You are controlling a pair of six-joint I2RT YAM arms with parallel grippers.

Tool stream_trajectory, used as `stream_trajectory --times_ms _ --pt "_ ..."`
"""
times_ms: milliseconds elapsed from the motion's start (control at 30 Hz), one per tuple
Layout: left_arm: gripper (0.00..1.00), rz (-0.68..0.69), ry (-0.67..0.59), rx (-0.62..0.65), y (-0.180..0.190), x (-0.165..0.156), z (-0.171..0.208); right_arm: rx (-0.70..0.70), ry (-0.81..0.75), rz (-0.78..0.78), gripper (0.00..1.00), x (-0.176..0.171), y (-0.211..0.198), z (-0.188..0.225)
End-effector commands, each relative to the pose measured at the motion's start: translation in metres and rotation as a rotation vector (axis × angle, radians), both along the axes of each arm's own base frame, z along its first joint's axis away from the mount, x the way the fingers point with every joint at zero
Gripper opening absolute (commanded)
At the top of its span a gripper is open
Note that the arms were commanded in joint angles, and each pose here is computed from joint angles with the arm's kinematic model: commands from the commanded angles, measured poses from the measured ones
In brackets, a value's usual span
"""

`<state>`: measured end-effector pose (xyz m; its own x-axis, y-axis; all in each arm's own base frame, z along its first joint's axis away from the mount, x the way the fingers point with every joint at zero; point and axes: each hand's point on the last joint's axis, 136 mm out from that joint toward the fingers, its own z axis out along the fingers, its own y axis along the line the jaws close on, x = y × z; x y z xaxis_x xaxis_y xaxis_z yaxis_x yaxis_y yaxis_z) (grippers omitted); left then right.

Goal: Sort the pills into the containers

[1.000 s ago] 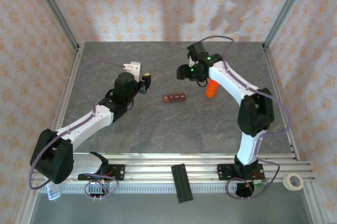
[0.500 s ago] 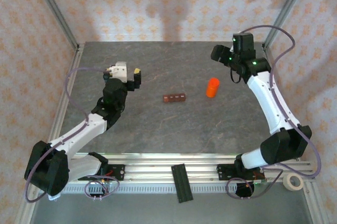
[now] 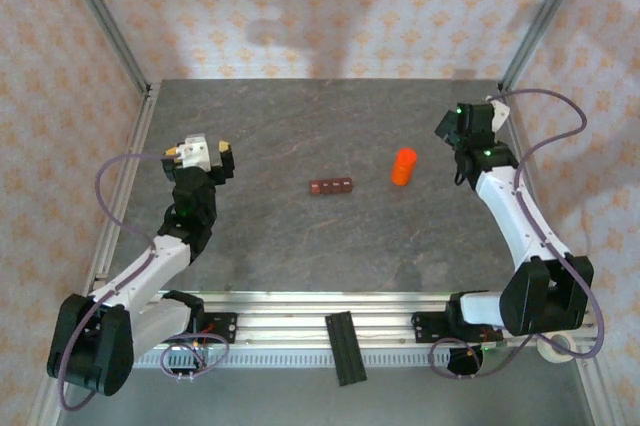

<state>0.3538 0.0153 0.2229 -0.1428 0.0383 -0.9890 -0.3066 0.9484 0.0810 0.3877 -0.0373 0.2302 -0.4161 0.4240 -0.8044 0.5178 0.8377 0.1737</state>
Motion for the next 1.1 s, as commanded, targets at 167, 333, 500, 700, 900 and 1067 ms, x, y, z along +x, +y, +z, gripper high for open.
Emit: stream_trajectory --times_ms 167,333,500,700,900,1067 --pt "1.0 0.044 0.112 0.034 0.011 0.003 -0.054 -0.179 -0.024 -0.088 1.0 -0.001 -0.028 -0.027" --pt "1.0 0.044 0.119 0.04 0.011 0.006 -0.073 -0.223 0.005 -0.081 1.0 -0.004 -0.032 -0.063" --pt "1.0 0.053 0.122 0.055 0.013 0.008 -0.088 -0.256 0.014 -0.082 1.0 -0.007 -0.036 -0.091" --pt "1.0 0.001 0.077 0.028 0.005 0.013 -0.099 -0.281 -0.058 -0.062 1.0 -0.013 -0.035 -0.112" --pt "1.0 -0.039 0.096 0.012 0.002 0.019 -0.107 -0.259 -0.119 0.027 1.0 -0.006 -0.022 -0.12" --pt "1.0 -0.059 0.117 0.007 0.0 0.026 -0.115 -0.241 -0.142 0.147 1.0 0.001 -0.004 -0.131"
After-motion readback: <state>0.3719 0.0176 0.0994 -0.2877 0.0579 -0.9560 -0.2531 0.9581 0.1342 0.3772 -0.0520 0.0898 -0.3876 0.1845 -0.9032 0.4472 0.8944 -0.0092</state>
